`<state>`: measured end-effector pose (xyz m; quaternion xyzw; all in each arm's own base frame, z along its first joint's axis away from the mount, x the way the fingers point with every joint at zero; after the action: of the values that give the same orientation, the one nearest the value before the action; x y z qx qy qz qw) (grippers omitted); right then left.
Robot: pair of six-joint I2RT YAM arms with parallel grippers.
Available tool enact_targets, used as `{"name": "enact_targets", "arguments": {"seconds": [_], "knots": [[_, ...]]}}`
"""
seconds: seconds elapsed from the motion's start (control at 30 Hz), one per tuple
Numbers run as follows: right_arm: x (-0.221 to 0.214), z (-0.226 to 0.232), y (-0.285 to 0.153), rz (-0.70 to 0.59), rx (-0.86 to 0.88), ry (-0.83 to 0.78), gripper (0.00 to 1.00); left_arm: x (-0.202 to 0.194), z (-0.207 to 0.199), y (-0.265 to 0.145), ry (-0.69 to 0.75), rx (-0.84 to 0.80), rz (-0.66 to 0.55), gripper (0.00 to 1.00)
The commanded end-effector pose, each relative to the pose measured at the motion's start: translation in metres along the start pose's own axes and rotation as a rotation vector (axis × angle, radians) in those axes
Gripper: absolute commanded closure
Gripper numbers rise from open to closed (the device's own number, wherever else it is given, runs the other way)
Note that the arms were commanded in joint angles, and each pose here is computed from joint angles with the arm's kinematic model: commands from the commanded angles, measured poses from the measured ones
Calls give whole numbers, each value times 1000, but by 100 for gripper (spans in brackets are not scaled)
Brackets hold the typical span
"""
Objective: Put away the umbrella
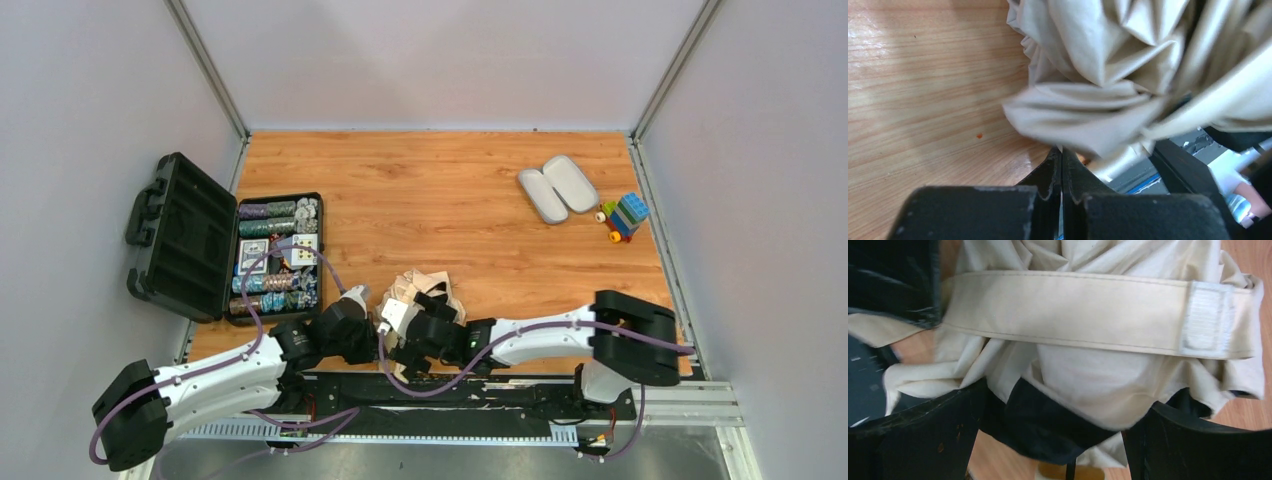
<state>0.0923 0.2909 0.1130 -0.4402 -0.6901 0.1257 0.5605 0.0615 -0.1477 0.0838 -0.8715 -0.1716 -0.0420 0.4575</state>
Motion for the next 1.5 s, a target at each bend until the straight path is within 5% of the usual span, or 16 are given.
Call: {"name": "enact_targets", "arguments": {"seconds": [0.0, 0.1, 0.2, 0.5, 0.6, 0.87, 1.2, 1.47], "knots": [[-7, 4, 36, 28, -113, -28, 0, -8, 36, 2, 17, 200, 0, 100], [-35, 14, 50, 103, -112, -4, 3, -9, 37, 2, 8, 198, 2, 100], [-64, 22, 52, 167, -117, 71, 17, -8, 36, 1, 5, 197, 0, 100], [-86, 12, 42, 110, -3, 270, 100, -4, 29, -16, 16, 209, -10, 100], [-75, -2, 42, 41, 140, 355, 100, -1, 18, -26, 40, 171, -9, 100], [-28, -48, 12, -337, 845, 756, 100, 1, -15, -42, 92, -28, 70, 100], [-98, -47, 55, -72, 754, 1055, 99, -19, 33, 18, 98, 199, 126, 100], [-88, -65, 42, 11, 565, 1027, 53, -13, 35, 17, 110, 258, 71, 100]]}}
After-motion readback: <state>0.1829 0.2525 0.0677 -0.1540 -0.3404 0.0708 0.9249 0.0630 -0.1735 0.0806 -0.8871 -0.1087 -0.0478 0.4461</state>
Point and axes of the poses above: each gripper's point midway between its finger pads, its own y axis out along the fingers, its own z axis along the line the jaws close on, x = y × z, the point moved 9 cm from there along -y, back along the fingers, and after that the axes turned 8 degrees about -y, right-handed, at the moved point
